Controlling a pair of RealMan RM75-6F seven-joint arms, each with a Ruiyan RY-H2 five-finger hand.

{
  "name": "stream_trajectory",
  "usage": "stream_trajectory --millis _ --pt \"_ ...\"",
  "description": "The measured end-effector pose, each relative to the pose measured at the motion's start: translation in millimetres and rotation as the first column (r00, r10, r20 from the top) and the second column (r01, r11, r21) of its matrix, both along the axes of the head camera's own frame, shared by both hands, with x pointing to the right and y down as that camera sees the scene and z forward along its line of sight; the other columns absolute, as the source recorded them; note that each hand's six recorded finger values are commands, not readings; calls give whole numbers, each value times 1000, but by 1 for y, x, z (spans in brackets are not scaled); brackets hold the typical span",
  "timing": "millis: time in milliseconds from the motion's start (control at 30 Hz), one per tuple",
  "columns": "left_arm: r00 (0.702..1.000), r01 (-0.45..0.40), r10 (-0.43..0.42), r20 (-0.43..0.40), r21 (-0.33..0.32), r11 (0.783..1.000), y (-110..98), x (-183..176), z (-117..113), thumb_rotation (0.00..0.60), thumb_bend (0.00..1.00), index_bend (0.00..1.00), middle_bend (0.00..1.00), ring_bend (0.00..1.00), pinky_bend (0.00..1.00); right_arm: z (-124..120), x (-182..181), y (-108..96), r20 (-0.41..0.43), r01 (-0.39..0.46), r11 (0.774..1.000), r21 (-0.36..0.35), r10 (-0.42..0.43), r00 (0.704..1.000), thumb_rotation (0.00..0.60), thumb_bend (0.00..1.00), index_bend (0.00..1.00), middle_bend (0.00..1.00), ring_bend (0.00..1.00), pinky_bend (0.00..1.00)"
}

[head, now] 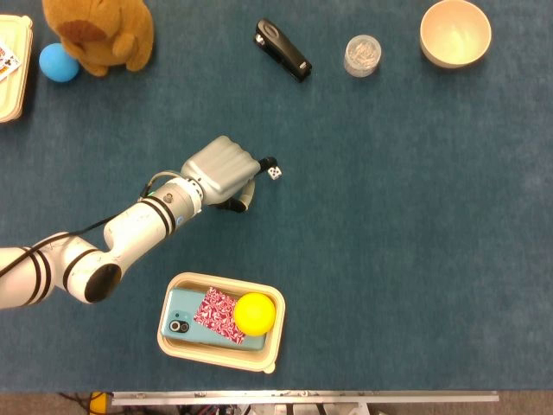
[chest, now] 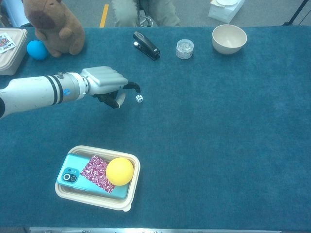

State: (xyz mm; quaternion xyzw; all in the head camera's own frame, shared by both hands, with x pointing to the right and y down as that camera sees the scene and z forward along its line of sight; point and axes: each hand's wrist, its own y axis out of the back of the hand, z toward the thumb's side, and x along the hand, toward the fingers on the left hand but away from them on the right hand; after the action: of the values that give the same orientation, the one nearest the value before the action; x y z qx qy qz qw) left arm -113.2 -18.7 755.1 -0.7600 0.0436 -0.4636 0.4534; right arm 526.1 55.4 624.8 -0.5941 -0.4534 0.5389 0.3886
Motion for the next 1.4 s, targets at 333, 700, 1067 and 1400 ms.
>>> stream_trajectory --millis 333,700,1067,1400 --pt "1000 -4 4 -13 6 1000 0 5 3 331 769 136 1000 1000 1000 2 2 1 2 -8 1000 -7 8 1000 600 284 216 240 181 335" --pt "1000 19 -19 -6 24 1000 -7 -2 3 329 768 136 1000 998 1000 0 6 1 -1 -13 1000 -2 13 1000 600 284 216 240 180 335" --pt "979 205 -201 -38 146 968 -29 -61 -26 352 761 97 849 703 924 -4 7 -1 -9 -13 1000 13 13 1000 600 284 216 240 181 335" --pt "875 484 -461 -149 313 817 -19 -155 -75 365 512 64 592 480 665 -11 5 -2 -36 -5 999 36 6 999 600 278 216 240 175 335"
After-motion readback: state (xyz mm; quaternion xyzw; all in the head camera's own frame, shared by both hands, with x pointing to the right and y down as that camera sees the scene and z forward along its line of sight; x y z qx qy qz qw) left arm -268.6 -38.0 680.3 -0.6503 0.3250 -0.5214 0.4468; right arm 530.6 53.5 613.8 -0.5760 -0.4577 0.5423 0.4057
